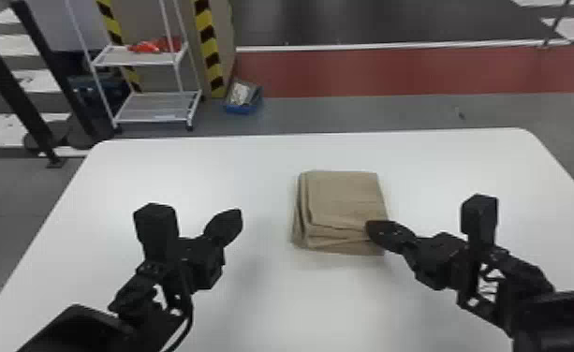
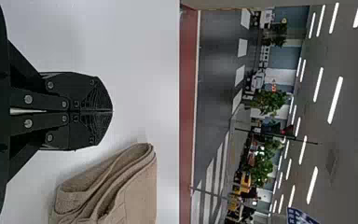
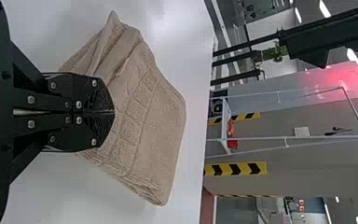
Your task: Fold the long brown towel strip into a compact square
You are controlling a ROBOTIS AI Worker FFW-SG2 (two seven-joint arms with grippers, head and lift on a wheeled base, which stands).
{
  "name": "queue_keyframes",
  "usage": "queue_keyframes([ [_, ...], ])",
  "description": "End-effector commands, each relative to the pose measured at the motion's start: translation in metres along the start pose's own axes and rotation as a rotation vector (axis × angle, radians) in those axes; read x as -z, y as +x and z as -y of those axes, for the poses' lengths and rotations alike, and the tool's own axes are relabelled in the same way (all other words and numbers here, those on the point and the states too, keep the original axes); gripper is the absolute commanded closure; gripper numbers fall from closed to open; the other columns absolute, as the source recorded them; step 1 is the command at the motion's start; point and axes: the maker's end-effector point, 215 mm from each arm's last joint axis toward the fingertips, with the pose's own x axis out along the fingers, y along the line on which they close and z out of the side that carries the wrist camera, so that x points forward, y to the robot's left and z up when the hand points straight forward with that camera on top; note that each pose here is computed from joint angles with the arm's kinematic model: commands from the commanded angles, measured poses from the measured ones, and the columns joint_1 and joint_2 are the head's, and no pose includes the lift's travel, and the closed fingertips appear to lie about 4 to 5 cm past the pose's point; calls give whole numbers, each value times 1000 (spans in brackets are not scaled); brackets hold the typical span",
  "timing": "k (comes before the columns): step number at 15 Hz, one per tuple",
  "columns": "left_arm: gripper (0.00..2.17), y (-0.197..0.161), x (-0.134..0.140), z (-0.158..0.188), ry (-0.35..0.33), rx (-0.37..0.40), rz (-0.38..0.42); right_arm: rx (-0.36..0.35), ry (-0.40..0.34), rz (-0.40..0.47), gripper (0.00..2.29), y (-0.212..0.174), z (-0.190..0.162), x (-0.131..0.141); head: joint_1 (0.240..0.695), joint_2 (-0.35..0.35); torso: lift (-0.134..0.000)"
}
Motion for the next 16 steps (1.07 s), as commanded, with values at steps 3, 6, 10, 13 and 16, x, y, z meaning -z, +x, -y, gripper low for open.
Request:
queue_keyframes([
  [3, 2142, 0, 5, 6, -2, 5, -12, 20, -15, 38, 1929, -10, 14, -11, 695, 59, -125],
  [6, 2138, -3, -4, 5, 14, -6, 4, 30, -46, 151, 1659, -31, 19, -61, 695, 40, -125],
  [10, 579, -13, -36, -3, 67, -63, 90, 80, -89, 193, 400, -54, 27, -91, 695, 25, -125],
  [13, 16, -18, -57, -6, 66, -92, 143, 127, -120, 219, 73, -66, 23, -108, 695, 21, -125],
  [16, 33, -20, -69, -10, 72, -130, 175, 153, -114, 215, 73, -71, 21, -115, 695, 22, -125],
])
